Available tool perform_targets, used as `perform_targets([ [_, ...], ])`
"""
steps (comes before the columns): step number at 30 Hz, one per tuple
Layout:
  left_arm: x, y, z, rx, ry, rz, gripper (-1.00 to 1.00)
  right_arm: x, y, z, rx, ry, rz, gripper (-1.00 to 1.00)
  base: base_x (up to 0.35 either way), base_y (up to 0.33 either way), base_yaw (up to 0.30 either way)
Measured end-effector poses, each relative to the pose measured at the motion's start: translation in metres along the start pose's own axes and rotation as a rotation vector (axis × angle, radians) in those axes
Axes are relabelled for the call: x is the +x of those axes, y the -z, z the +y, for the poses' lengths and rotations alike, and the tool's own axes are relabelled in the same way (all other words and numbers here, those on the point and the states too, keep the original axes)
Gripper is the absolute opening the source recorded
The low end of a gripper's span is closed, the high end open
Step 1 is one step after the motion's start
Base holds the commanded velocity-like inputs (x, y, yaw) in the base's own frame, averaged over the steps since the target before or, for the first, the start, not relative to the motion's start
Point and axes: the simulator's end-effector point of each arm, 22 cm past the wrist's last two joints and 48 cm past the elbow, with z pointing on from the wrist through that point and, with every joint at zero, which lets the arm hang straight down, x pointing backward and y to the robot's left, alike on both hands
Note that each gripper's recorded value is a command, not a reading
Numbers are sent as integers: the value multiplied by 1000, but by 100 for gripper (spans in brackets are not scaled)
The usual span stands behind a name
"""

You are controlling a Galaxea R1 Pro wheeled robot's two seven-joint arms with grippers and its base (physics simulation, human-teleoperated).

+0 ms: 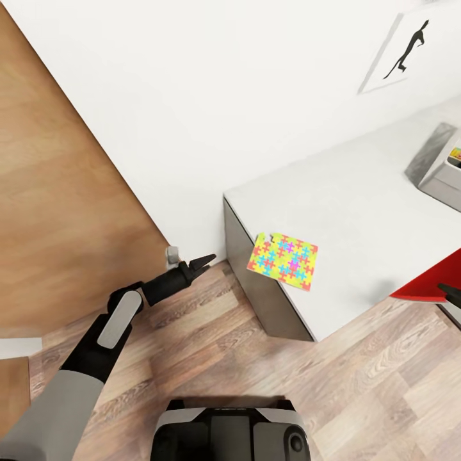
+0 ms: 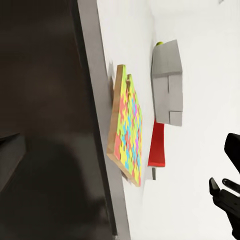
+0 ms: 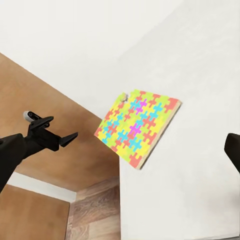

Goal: Put all the toys in the child's room - the three board games (two on the bed and one on the table), the two jigsaw puzzles on the table, and the tennis ball on the table - inside the toy box on the table in the child's room.

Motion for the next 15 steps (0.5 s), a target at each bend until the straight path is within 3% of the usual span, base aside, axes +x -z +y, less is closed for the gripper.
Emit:
perform_targets([
  [7,7,-6,0,0,6,7,100,0,0,0,-1,-1,0,100,32,17,-48],
  [15,12,-12,6,-13,1,-3,100,1,0,0,-1,-3,-2,100,11,6,-173],
])
